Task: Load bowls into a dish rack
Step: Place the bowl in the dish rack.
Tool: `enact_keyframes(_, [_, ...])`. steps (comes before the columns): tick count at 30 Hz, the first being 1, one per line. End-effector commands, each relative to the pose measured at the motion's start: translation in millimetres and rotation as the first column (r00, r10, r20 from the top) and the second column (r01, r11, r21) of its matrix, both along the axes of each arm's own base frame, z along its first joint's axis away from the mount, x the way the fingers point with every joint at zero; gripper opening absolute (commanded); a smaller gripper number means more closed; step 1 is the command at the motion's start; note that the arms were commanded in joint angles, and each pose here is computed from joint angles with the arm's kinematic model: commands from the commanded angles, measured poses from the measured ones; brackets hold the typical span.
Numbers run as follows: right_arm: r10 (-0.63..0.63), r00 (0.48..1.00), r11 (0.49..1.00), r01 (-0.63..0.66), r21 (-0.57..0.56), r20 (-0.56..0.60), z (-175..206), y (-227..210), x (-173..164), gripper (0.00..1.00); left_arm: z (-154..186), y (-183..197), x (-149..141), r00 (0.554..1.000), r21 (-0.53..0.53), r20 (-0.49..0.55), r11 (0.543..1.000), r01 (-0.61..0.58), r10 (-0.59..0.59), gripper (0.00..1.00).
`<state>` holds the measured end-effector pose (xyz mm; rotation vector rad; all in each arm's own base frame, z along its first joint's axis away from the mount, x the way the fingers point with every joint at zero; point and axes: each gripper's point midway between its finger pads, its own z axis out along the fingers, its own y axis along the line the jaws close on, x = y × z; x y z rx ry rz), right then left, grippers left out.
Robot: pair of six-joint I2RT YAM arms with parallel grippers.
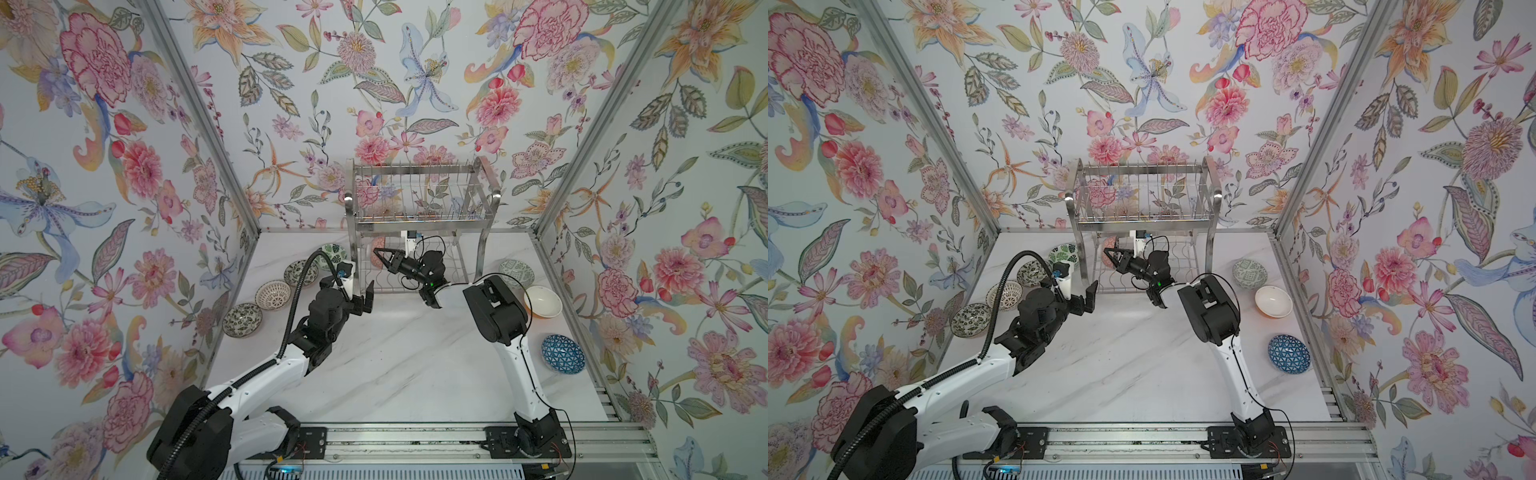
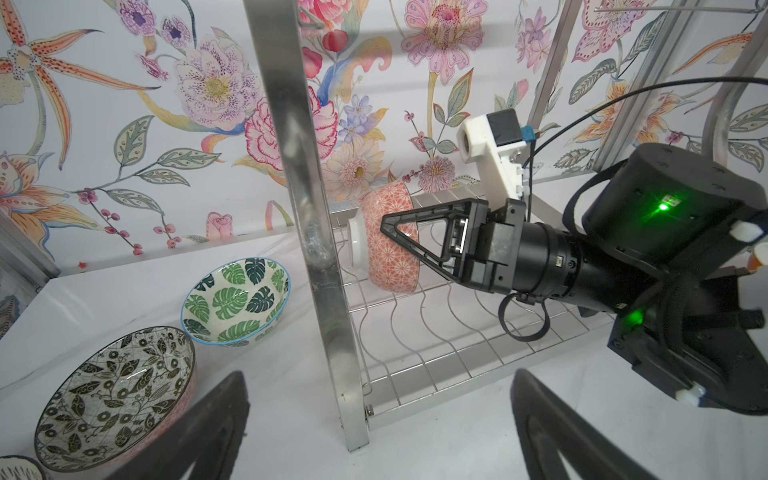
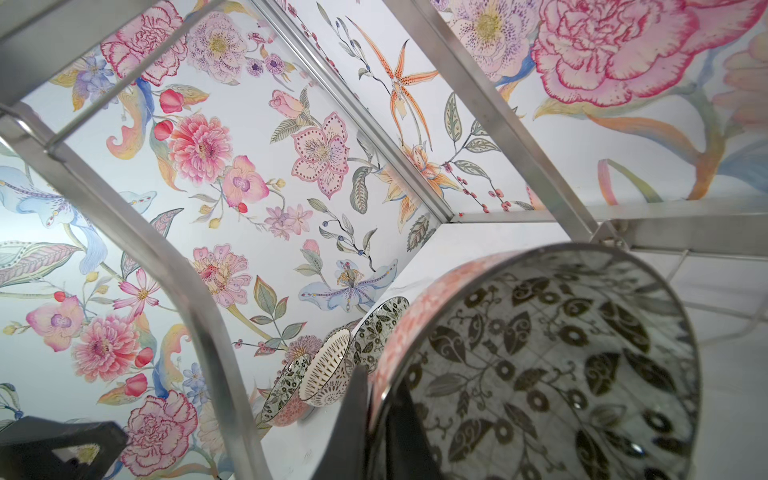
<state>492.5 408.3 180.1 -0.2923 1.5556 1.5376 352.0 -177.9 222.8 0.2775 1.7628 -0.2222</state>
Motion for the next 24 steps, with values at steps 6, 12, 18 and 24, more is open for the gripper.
enact_keyframes(6, [0.011,0.998,0.998,-0.015,0.069,0.059,24,7,17,0.0,7,-2,4,1.0,0.015,0.008,1.0,-0.01,0.01,0.99])
enact_keyframes(12, [0.033,0.999,0.998,-0.035,0.054,0.043,20,20,30,0.0,8,-2,4,1.0,0.008,0.001,1.0,-0.012,0.012,0.99])
enact_keyframes(18, [0.034,0.999,0.997,-0.036,0.065,0.026,11,25,40,0.0,8,-1,4,1.0,0.024,0.004,1.0,-0.016,0.016,0.99])
enact_keyframes(24, [0.027,1.0,0.997,-0.028,0.065,0.011,6,30,52,0.0,9,-2,5,1.0,0.037,0.012,0.999,-0.013,0.012,0.99])
